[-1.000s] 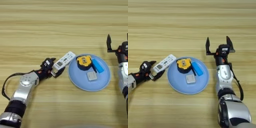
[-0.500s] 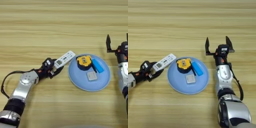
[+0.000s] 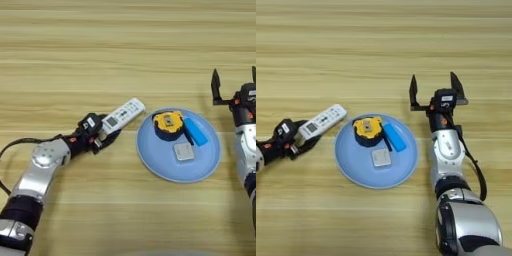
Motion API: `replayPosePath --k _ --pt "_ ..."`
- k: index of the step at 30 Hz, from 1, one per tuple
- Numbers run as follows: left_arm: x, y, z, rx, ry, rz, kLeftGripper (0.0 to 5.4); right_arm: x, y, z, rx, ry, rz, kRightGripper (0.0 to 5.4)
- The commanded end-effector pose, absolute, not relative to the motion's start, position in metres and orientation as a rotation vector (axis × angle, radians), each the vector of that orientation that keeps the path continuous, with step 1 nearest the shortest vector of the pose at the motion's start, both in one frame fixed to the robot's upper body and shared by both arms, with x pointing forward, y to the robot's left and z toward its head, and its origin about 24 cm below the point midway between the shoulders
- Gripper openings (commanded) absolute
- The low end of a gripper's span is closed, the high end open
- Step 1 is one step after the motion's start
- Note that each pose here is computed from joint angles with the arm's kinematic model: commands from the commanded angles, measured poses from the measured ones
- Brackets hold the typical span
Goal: Move the objects on the table
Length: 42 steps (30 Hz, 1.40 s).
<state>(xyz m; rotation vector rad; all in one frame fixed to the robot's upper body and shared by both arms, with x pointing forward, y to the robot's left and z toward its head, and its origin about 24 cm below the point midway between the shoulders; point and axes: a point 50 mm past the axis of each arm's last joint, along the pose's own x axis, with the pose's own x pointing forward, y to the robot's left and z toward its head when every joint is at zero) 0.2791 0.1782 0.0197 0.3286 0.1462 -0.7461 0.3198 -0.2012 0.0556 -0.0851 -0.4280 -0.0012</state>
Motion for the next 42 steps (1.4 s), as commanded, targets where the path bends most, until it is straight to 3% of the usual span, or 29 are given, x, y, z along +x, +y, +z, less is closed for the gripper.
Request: replayPosePath --k 1,10,21,36,42 --pt "0.289 0.181 0.039 0.34 0.081 -0.731 2.84 0.324 -0.2 0.059 -0.084 -0.428 0.005 5.4" --pt "0.293 0.18 0.058 0.335 0.011 -0.76 2.84 0.324 -0.2 0.059 -0.082 -0.428 0.005 5.4" --pt "0.289 0.17 0.084 0.376 -0.068 -0.925 2.84 0.324 -0.2 0.059 -0.078 -0.431 0.007 5.4" --pt "0.283 0.153 0.092 0.436 -0.083 -1.105 2.84 0.323 -0.203 0.061 -0.049 -0.442 0.015 5.4" --pt "0.28 0.153 0.091 0.443 -0.074 -1.124 2.84 0.324 -0.202 0.073 -0.048 -0.477 0.107 5.4"
